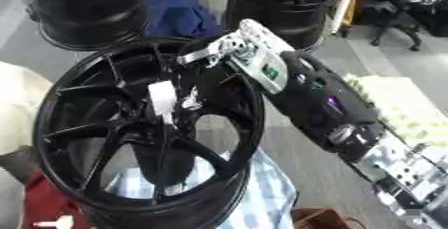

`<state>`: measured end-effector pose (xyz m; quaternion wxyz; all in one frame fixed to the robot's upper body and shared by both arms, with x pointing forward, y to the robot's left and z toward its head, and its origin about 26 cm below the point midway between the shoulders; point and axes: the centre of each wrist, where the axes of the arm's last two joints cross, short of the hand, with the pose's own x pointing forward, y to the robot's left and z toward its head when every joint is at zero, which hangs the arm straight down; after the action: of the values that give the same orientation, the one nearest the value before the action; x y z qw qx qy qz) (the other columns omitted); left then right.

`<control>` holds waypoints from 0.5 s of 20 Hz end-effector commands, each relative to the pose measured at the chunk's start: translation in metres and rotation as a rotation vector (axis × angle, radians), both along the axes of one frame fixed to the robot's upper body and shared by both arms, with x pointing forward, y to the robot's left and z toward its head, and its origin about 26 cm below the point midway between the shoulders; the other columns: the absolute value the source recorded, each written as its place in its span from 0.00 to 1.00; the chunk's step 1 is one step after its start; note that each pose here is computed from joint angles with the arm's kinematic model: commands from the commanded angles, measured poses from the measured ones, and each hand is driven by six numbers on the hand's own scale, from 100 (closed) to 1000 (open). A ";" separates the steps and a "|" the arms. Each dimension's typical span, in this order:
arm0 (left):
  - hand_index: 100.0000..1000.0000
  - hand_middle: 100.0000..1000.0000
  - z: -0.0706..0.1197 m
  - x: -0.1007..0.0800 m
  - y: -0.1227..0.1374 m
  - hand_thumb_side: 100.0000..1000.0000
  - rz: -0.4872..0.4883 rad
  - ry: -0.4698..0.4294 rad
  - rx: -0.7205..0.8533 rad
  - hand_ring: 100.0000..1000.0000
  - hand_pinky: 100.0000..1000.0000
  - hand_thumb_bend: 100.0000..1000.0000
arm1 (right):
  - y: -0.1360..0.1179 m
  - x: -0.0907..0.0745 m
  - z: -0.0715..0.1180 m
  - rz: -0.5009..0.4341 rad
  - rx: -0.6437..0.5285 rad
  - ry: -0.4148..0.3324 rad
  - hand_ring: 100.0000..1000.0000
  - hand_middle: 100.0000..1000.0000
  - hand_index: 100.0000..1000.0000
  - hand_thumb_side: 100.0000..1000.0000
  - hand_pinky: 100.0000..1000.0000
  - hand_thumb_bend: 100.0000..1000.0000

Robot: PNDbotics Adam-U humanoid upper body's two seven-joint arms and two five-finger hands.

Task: Pull the pin out of the wheel hub.

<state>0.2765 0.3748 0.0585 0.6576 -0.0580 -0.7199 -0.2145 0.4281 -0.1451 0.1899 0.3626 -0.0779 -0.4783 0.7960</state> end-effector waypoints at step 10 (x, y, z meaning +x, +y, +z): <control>0.82 0.63 0.010 0.003 -0.001 0.71 -0.013 -0.028 0.007 0.73 0.60 0.00 | 0.007 -0.003 0.015 0.034 0.048 -0.032 0.77 0.69 0.79 0.40 0.74 0.22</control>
<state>0.2767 0.3745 0.0587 0.6580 -0.0603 -0.7193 -0.2147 0.4260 -0.1407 0.1905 0.3555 -0.0670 -0.4917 0.7920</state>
